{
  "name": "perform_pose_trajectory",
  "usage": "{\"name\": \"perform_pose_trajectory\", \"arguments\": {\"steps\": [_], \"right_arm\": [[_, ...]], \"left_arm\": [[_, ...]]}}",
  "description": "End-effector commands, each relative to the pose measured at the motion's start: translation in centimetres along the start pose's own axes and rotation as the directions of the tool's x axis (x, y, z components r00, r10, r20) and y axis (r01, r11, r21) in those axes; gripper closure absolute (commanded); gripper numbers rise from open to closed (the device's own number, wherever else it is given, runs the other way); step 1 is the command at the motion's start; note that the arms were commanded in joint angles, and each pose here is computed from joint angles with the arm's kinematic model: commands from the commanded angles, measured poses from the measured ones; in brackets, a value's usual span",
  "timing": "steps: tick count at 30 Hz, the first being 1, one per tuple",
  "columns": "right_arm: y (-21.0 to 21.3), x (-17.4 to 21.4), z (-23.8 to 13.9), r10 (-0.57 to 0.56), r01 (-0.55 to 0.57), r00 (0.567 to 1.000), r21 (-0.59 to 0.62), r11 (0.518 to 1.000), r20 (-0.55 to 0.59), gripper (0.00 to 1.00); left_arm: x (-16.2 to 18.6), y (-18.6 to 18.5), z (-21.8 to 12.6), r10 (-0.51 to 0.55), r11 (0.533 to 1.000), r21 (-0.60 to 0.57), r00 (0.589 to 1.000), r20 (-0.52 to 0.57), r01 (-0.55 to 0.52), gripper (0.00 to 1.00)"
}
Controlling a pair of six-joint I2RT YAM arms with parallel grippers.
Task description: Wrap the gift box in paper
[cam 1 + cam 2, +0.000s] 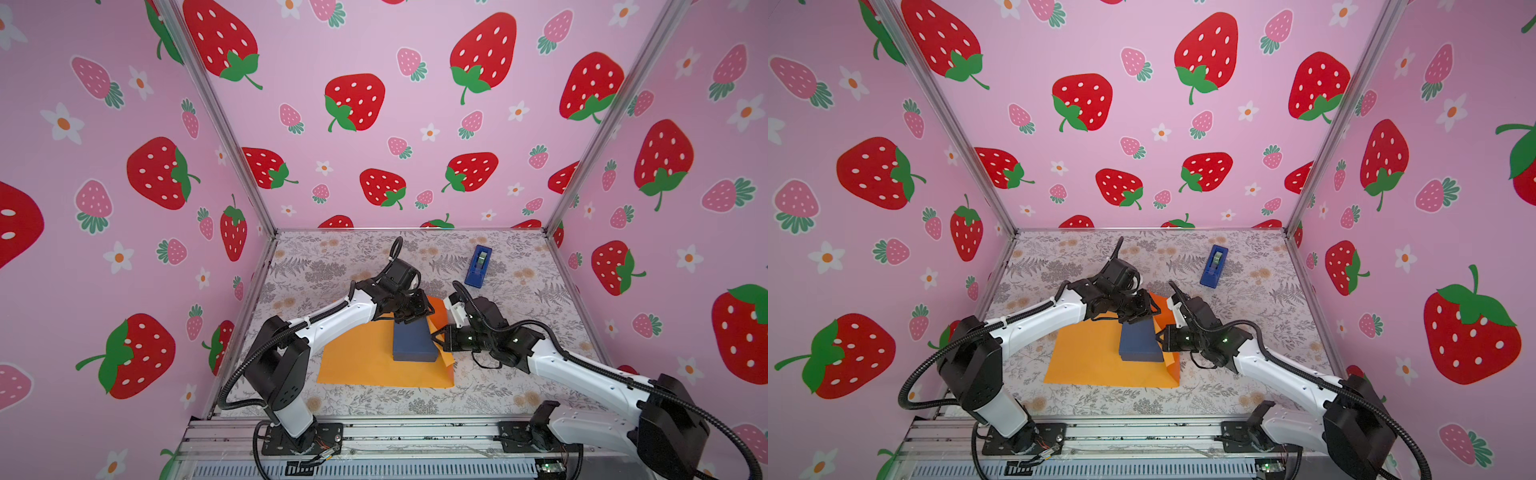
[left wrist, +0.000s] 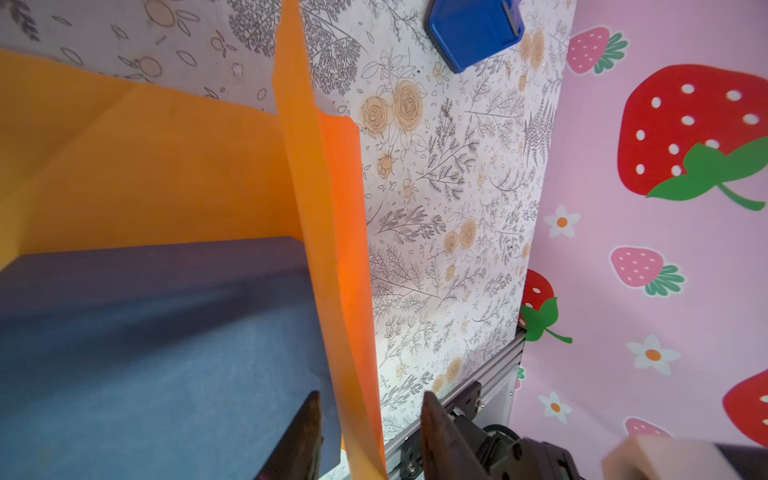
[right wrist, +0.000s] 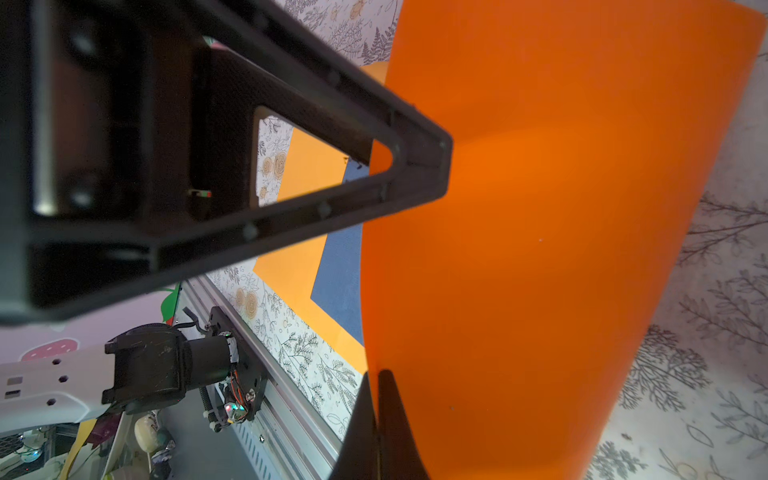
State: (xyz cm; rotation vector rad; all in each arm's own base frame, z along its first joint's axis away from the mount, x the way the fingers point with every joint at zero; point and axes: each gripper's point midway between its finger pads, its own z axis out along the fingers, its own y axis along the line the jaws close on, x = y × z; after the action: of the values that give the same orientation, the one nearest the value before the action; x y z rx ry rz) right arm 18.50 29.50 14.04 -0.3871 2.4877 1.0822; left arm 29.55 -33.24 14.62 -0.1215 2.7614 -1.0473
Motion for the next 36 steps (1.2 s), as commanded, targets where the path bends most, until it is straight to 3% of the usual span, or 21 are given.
{"name": "perform_pose_trajectory", "arguments": {"steps": [1,23,25,28,30,36], "right_arm": [[0.6,-0.7,0.2,-0.022,0.022,1.0,0.008,1.0,0.011,1.0],[1.3,-0.4,0.4,-0.062,0.062,0.998,-0.002,0.998,-0.028,1.0],[1.4,-0.5,0.3,-0.061,0.061,0.998,-0.005,0.998,-0.024,0.93],[1.3,-1.0,-0.4,-0.058,0.058,0.998,0.015,0.998,0.006,0.64],[1.0,-1.7,-1.3,-0.062,0.06,0.997,0.048,0.997,0.045,0.5],[0.0,-4.0,-3.8,-0.056,0.037,0.987,0.124,0.992,0.154,0.39]], "left_arm": [[-0.6,-0.9,-0.3,0.007,1.0,-0.007,1.0,0.016,-0.007,0.62],[-0.6,-0.6,0.1,0.042,0.998,-0.045,0.999,0.014,-0.041,0.9],[-0.6,-0.6,0.0,0.049,0.998,-0.045,0.999,0.015,-0.048,0.92],[-0.5,-0.5,-0.4,0.065,0.997,-0.047,0.998,0.016,-0.065,0.93],[-0.4,-0.4,-0.8,0.075,0.996,-0.052,0.997,0.013,-0.075,0.93],[-0.2,0.0,-2.2,0.118,0.99,-0.085,0.993,0.011,-0.117,0.97]]}}
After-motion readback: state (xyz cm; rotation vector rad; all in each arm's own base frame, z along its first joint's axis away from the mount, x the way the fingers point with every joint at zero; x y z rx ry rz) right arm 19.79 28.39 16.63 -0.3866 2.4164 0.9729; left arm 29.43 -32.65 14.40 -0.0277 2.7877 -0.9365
